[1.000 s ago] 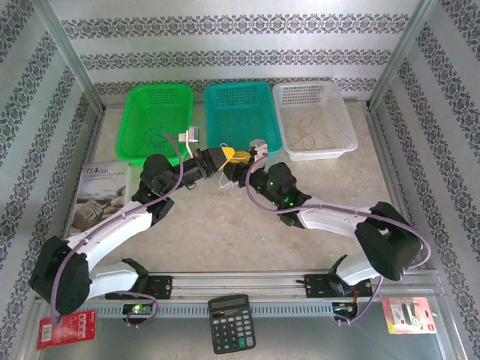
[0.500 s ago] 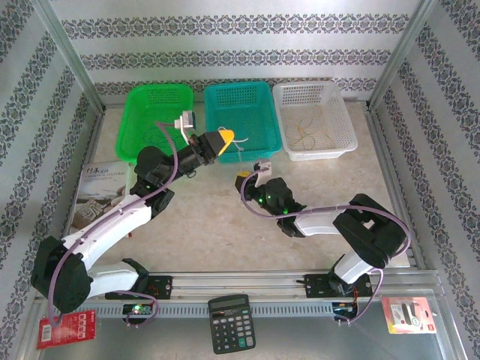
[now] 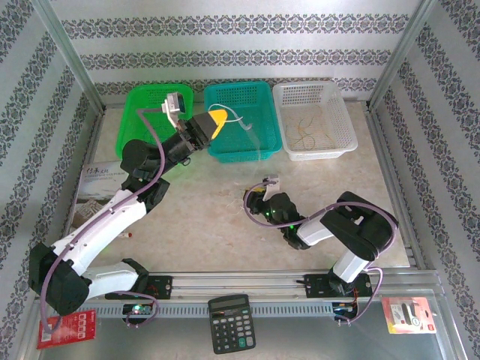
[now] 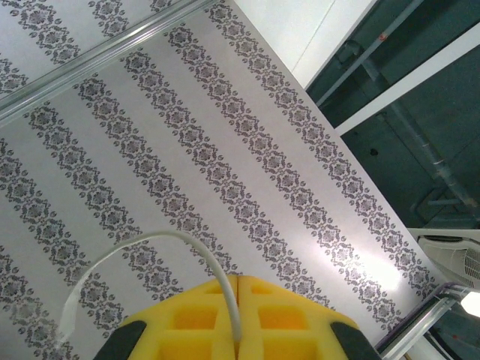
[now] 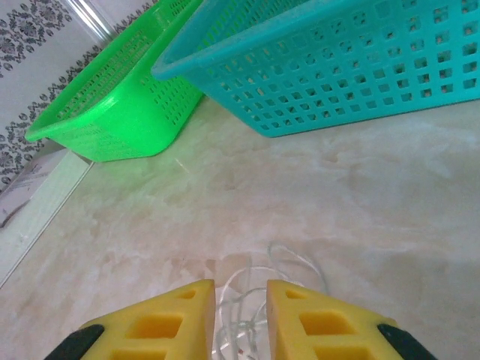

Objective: Untangle the cables

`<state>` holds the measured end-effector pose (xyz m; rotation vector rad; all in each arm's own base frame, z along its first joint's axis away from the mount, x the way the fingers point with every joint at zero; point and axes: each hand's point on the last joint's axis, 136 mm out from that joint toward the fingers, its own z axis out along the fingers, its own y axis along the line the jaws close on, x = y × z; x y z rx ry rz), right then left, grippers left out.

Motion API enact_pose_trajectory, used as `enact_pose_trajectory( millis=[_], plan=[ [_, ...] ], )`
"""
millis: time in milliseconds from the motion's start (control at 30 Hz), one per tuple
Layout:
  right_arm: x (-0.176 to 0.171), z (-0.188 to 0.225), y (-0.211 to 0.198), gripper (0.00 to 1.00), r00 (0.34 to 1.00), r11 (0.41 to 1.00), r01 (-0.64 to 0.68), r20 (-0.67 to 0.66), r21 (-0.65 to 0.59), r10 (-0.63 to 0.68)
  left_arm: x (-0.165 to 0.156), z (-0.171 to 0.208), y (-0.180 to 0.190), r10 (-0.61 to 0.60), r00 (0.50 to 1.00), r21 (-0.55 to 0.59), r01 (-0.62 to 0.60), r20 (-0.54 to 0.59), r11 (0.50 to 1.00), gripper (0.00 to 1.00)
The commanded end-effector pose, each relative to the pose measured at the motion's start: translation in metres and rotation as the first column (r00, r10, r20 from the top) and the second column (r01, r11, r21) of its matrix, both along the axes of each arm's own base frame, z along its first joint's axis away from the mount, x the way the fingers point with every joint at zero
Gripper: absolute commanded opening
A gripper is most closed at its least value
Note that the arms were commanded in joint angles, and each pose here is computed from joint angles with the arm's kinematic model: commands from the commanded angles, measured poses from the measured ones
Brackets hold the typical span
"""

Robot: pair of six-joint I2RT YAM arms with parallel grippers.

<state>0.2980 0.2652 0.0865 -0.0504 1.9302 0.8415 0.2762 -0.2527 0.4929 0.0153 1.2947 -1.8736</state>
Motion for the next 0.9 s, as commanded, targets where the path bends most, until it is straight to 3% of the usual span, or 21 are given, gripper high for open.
enact_pose_trajectory(
  millis=[0,367,667,867],
  plan=[
    [-0.002,-0.001,-0.005,0.26,1.0,0.999,0.031,0.004,0.034,-0.031,-0.017,0.031,0.007,-0.005,0.997,-0.054,0.009,0.071,0.998,0.0],
    [-0.009,-0.004,-0.01,0.3,0.999,0.998,0.031,-0.009,0.054,-0.031,-0.02,0.044,0.009,0.004,0.995,-0.046,0.0,0.095,0.999,0.0],
    [-0.011,0.034,-0.018,0.4,0.999,0.997,0.014,0.034,0.082,-0.017,-0.008,0.013,0.004,0.055,0.997,0.058,-0.058,0.063,0.997,0.0],
    [-0.006,0.054,-0.054,0.49,0.992,0.991,0.119,0.025,0.054,-0.12,0.008,-0.006,-0.002,0.097,0.994,0.15,-0.104,0.054,0.983,0.0]
  ],
)
